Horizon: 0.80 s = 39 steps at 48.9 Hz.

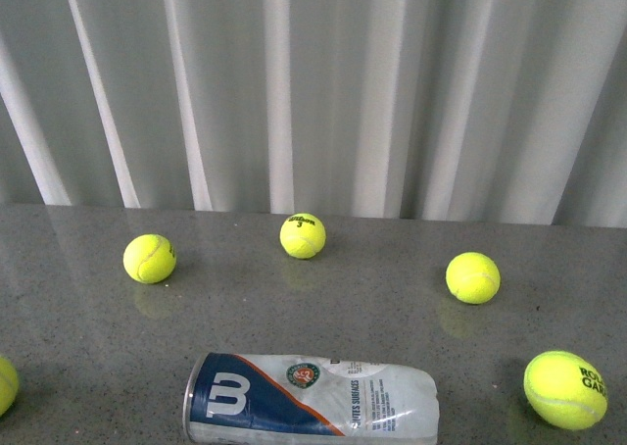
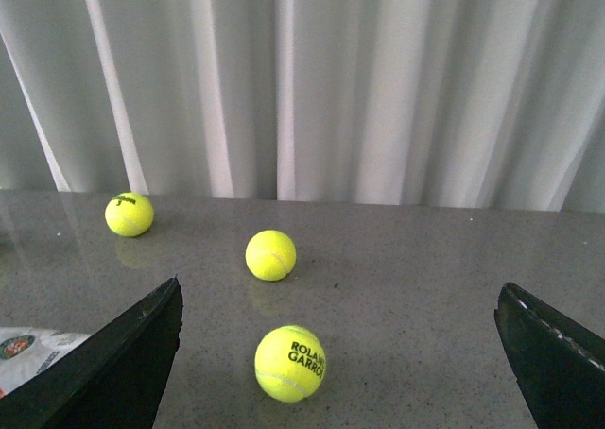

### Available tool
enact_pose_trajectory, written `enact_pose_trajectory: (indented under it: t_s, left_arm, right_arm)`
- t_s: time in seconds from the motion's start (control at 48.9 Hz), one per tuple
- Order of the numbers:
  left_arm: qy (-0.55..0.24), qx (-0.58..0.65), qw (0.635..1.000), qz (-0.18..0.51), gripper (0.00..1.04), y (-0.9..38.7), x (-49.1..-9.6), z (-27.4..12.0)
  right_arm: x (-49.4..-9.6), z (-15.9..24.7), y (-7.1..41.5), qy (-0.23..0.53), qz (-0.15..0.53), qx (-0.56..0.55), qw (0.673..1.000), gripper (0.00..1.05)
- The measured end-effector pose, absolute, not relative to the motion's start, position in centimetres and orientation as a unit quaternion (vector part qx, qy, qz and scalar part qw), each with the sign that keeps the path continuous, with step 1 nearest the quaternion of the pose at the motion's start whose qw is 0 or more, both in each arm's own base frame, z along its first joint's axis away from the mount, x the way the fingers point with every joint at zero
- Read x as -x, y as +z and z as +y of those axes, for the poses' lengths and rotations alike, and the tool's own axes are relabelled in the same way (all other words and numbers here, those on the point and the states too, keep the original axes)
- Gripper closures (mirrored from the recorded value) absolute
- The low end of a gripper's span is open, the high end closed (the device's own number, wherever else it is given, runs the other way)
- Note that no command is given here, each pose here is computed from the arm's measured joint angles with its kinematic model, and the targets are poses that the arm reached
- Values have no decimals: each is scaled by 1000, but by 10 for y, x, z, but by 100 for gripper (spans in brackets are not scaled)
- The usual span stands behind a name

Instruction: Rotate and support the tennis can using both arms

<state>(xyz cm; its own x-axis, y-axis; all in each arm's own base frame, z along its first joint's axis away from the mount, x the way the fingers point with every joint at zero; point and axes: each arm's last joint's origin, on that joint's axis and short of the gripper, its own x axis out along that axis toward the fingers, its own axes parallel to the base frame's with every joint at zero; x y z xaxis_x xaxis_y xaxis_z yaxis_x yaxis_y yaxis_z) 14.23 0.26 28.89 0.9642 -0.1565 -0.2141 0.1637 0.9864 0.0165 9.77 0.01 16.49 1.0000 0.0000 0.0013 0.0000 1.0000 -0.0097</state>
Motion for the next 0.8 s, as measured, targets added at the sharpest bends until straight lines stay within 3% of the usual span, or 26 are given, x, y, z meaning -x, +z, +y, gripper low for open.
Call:
enact_pose_trajectory:
  t_s: [0.041, 0.123, 0.204, 0.306, 0.531, 0.797]
  left_arm:
    - [-119, -25, 986, 115, 7, 302, -170, -5]
    - [-188, -23, 961, 203, 7, 296, -222, -21]
    - [-232, -24, 918, 319, 7, 263, -272, -39]
    - [-250, -39, 886, 390, 7, 219, -305, -55]
    - [-251, -33, 876, 411, 7, 160, -319, -64]
    - [-253, 7, 869, 425, 7, 127, -320, -72]
  right_arm:
    - [-98, 0, 165, 1, -1, 5, 1000, 7]
    - [-98, 0, 165, 0, -1, 5, 1000, 7]
    - [-98, 0, 165, 0, -1, 5, 1000, 7]
    - [-98, 0, 165, 0, -1, 5, 1000, 7]
    - [-98, 0, 165, 0, -1, 5, 1000, 7]
    - [-98, 0, 165, 0, -1, 5, 1000, 7]
